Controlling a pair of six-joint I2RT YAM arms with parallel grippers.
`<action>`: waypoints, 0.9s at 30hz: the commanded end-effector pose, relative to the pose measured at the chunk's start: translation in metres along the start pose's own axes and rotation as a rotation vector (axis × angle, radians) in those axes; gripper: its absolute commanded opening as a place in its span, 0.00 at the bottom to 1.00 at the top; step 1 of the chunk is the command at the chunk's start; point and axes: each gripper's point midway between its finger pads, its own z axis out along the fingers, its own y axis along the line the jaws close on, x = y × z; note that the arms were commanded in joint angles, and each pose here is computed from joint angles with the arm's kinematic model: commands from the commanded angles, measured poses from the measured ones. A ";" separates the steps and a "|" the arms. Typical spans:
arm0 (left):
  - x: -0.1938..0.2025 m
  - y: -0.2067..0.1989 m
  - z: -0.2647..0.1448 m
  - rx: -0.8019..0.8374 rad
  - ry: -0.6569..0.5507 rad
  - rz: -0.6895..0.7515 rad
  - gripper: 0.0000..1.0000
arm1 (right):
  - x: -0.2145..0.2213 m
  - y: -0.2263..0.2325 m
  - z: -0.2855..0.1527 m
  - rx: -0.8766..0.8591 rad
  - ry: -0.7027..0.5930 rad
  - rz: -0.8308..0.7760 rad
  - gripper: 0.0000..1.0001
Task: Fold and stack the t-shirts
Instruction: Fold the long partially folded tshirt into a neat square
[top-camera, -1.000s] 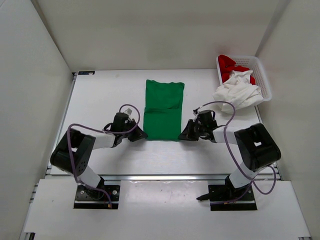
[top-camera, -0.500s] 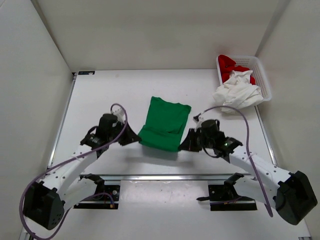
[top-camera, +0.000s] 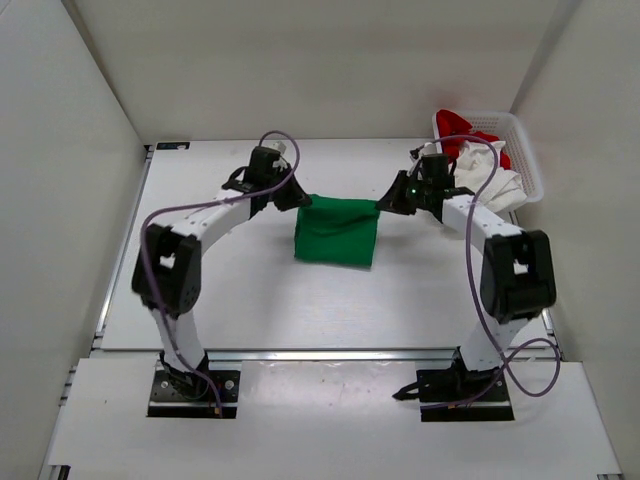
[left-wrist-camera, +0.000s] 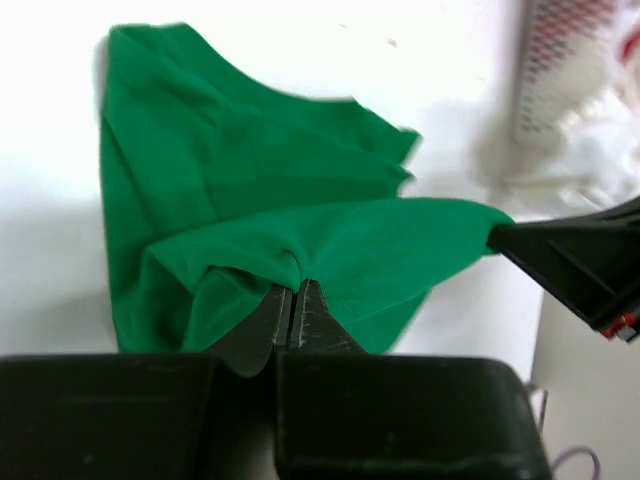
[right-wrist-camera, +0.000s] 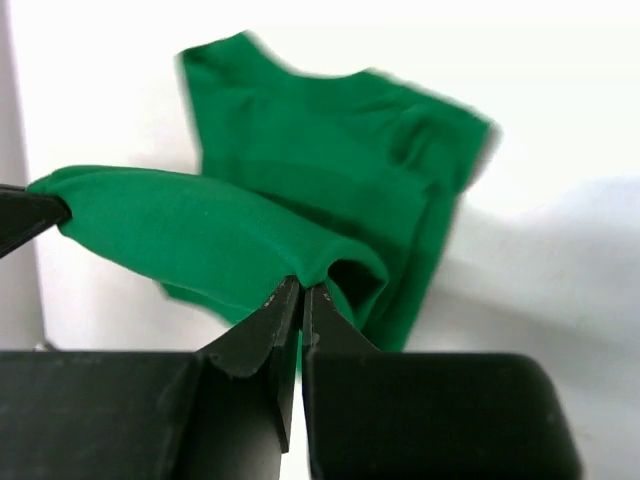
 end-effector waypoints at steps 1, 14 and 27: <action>-0.026 -0.001 0.020 -0.010 -0.033 -0.005 0.00 | -0.022 -0.016 0.017 0.010 -0.008 -0.015 0.00; -0.077 0.027 0.039 0.008 -0.124 -0.075 0.59 | -0.072 -0.016 0.050 0.055 -0.043 -0.075 0.31; 0.042 -0.003 0.018 0.160 -0.016 -0.059 0.44 | -0.001 0.040 0.065 -0.129 0.058 -0.133 0.00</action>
